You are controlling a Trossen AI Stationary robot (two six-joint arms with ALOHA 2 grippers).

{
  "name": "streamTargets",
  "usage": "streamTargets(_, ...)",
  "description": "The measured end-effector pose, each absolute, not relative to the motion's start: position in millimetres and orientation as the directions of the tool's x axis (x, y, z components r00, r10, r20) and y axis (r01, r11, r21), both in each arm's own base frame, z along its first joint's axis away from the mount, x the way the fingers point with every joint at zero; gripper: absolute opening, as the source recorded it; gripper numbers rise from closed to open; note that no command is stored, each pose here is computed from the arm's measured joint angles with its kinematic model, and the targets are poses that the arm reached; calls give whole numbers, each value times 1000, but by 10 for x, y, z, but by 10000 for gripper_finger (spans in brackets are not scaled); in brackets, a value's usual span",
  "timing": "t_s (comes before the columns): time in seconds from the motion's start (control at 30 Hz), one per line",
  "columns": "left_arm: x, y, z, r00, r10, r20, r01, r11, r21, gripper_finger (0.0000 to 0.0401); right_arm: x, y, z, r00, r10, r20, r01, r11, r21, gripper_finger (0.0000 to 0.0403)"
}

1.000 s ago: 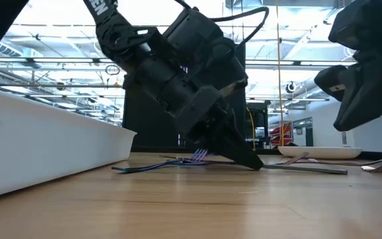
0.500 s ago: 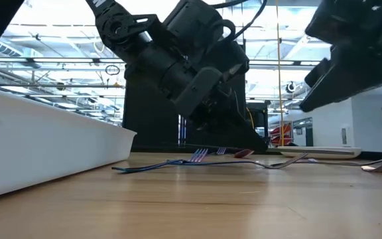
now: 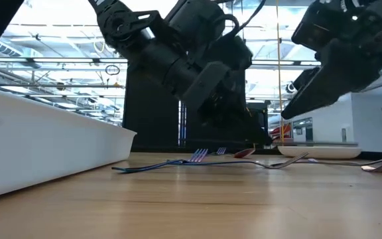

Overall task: Sort silverware
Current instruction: Put the bottom left iridescent knife into the cutlery tray

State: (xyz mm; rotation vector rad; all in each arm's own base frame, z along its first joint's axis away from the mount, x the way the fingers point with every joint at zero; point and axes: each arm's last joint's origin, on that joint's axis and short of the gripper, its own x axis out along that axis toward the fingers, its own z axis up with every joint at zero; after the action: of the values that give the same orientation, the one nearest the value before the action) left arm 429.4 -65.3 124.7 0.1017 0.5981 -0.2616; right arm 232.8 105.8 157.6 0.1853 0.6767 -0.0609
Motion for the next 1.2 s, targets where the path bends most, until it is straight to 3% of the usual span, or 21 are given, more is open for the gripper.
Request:
streamTargets(0.67, 4390, -667, 1395, 793, -213, -571, 284, 958, 37, 49, 2327, 1061, 1397, 714, -17, -700, 146, 981, 125, 157)
streamTargets(0.87, 4395, -665, 1401, 798, -212, -564, 282, 959, 38, 49, 2303, 1049, 1375, 691, -29, -723, 161, 980, 115, 114)
streamTargets(1.13, 4395, -660, 1399, 798, -205, -567, 275, 960, 40, 49, 2304, 1044, 1375, 693, -45, -719, 162, 982, 95, 24)
streamTargets(1.2, 4394, -662, 1399, 798, -205, -567, 276, 960, 40, 49, 2304, 1044, 1376, 694, -45, -719, 152, 985, 86, 20)
